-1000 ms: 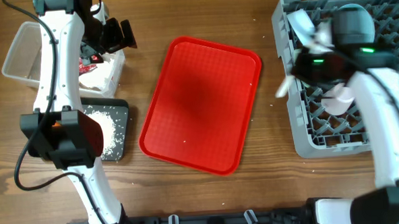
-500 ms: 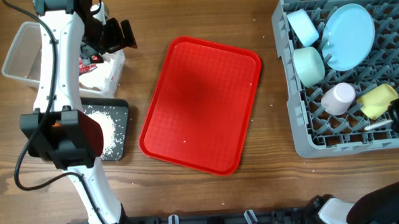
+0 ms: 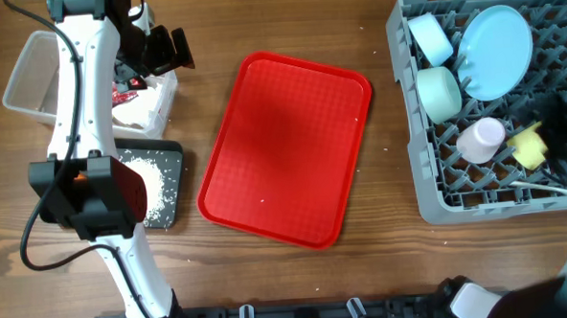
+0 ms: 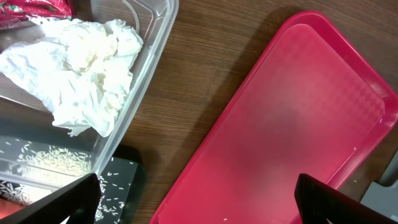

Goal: Sort waste into correct bins and load items into the dishwasher rack

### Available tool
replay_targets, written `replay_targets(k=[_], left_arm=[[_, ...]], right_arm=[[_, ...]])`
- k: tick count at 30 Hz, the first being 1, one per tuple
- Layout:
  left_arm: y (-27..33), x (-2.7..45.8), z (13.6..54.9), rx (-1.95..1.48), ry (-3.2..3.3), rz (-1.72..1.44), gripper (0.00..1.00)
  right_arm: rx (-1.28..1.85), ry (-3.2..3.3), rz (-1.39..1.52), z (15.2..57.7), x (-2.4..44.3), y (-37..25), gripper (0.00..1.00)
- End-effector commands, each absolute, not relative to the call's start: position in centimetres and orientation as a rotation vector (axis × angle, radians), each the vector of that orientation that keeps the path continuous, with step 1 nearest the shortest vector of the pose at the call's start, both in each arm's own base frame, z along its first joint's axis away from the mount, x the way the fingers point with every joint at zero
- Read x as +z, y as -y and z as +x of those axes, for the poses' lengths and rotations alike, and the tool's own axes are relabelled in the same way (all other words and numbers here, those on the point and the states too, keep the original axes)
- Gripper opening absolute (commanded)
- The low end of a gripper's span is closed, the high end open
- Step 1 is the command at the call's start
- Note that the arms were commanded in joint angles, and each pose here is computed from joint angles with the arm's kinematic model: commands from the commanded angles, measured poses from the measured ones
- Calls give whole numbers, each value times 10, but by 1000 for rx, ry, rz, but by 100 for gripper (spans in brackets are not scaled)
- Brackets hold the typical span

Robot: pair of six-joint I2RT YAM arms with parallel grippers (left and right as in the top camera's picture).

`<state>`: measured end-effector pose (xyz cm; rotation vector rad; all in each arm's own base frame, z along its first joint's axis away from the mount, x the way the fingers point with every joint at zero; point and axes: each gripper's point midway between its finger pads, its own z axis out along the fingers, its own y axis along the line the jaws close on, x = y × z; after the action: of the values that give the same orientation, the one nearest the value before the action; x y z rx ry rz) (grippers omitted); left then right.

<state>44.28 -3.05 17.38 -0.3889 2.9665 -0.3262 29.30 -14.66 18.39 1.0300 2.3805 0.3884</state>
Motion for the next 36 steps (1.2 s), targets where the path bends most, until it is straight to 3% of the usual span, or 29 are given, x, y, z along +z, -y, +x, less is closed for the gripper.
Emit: replay_targets(k=[1, 8, 11, 17, 22, 27, 31, 36], left_arm=[[31, 168, 443, -318, -2978, -412, 100], [31, 168, 443, -318, -2978, -412, 100], [31, 168, 443, -318, -2978, -412, 100], [31, 168, 443, -318, -2978, -412, 100], [31, 168, 443, -318, -2978, -412, 100], [31, 168, 443, -318, -2978, -412, 100], [31, 168, 443, -318, -2978, -412, 100], [31, 168, 443, -318, -2978, -412, 100]], right_arm=[[433, -2375, 455, 311, 239, 65, 100], [557, -2336, -299, 278, 277, -117, 99], [678, -2375, -189, 278, 275, -152, 100], [506, -2379, -113, 303, 262, -137, 100], [267, -2122, 48, 336, 292, -95, 100], [398, -1761, 47, 295, 279, -61, 100], [275, -1597, 7, 255, 242, -36, 100], [227, -1582, 62, 247, 200, -24, 100]])
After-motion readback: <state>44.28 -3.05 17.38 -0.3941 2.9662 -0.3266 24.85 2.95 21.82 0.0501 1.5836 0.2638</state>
